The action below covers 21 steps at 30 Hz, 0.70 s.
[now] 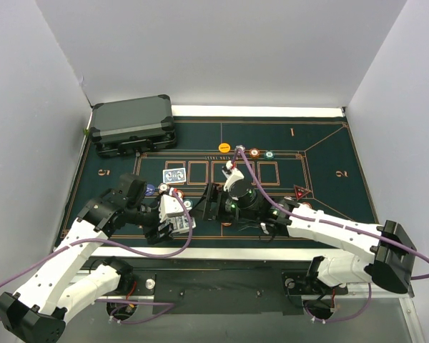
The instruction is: Distribute texas hold em gaming equipment
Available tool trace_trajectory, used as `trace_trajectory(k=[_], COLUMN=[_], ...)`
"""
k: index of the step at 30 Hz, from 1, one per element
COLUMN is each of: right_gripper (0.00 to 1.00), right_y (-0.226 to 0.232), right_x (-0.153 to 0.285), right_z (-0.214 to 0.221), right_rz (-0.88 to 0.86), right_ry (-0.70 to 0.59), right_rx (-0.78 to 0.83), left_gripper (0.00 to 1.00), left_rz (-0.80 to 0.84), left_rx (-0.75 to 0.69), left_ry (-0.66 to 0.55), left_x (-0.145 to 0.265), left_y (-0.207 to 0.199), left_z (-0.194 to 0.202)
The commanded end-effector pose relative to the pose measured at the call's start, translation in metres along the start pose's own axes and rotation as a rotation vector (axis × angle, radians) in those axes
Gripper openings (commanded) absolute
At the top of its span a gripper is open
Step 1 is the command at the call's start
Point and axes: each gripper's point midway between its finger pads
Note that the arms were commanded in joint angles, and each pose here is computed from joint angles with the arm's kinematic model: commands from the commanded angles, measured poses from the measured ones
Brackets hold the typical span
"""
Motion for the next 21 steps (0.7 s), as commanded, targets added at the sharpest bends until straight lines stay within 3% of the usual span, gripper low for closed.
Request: trace_trajectory(k=[1, 21], right_gripper=[0.7, 0.52], right_y=[0.04, -0.001], right_x=[0.0, 0.004], right_z=[-0.017, -0.001], right_rz=[-0.096, -0.03], right_ry=[-0.055, -0.038], right_rx=[0.002, -0.049], left_gripper=[0.0, 0.0], left_rz=[-0.012, -0.024], left_rx=[-0.058, -0.062], left_ry=[-0.087, -0.11], left_x=[0.008, 0.01], left_y=[0.003, 0.006], left_z=[-0.027, -0.035])
Point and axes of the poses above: each gripper's point midway between its finger pads, its own x axis back along the fingers, its own y axis along the line the jaws close on, z = x × y, and after that the axes turned 2 degrees about -x, right-handed
